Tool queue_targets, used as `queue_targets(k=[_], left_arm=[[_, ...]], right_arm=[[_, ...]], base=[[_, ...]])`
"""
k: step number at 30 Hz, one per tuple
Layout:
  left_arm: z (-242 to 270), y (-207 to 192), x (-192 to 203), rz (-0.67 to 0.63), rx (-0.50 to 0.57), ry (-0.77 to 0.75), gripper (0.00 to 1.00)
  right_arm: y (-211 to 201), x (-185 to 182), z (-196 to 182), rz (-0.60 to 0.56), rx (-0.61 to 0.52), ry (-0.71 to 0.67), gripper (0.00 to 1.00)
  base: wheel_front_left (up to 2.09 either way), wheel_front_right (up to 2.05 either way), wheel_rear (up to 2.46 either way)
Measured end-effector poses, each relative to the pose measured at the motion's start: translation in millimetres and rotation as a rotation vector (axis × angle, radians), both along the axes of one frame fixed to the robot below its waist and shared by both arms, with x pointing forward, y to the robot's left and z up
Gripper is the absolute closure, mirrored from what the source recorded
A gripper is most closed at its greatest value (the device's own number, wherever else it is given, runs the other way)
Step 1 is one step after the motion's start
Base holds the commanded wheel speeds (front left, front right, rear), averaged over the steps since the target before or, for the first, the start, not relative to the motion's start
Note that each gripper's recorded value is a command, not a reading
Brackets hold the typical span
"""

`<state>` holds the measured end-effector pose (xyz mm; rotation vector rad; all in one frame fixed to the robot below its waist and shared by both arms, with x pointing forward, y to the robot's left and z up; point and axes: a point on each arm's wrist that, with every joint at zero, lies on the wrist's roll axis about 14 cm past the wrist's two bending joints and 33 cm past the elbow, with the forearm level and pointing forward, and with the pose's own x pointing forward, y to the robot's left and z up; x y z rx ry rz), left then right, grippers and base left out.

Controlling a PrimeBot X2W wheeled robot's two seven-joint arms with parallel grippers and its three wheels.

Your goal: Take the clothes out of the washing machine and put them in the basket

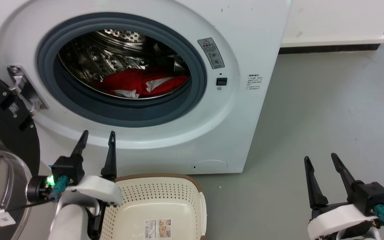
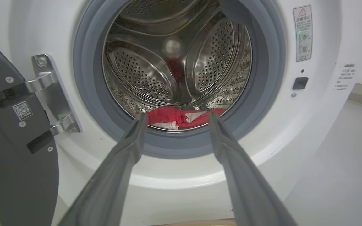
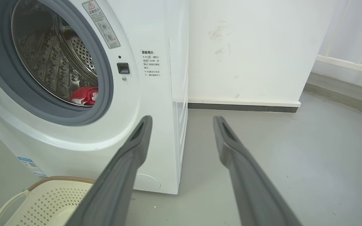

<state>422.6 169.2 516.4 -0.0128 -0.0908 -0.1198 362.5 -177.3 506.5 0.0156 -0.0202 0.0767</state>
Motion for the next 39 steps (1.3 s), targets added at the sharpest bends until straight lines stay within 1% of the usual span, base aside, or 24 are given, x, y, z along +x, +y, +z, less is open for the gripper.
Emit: queue_targets(k=[6,12,22,29,35,39], left_arm=[[-1.9,-1.7,45.5,-0.034,0.061,0.005,0.00],[-18.8,-6.4,96.9,-0.076,0.118,0.043,0.00],[-72.7,-24.9,173.1,-0.166,0.219,0.153,0.00],[-107.2,-37.7,217.2,-0.201,0.265,0.234,0.00],[-115.6,-43.4,257.6,-0.208,0.320,0.266,0.00],[-125.4,-45.5,277.3,-0.208,0.361,0.311,0.00]], right_arm=[[-3.0,13.6,-7.6,-0.010,0.008,0.014,0.00],[-11.4,23.9,-26.7,-0.037,0.026,0.052,0.00],[-25.3,38.9,-65.8,-0.083,0.058,0.133,0.00],[-35.6,40.4,-90.6,-0.118,0.075,0.199,0.00],[-45.7,38.1,-100.8,-0.151,0.079,0.232,0.00],[-49.8,33.5,-106.0,-0.171,0.090,0.252,0.00]], base=[[0.00,0.00,0.00],[0.00,0.00,0.00],[0.00,0.00,0.00],[0.00,0.00,0.00],[0.00,0.00,0.00],[0.00,0.00,0.00]])
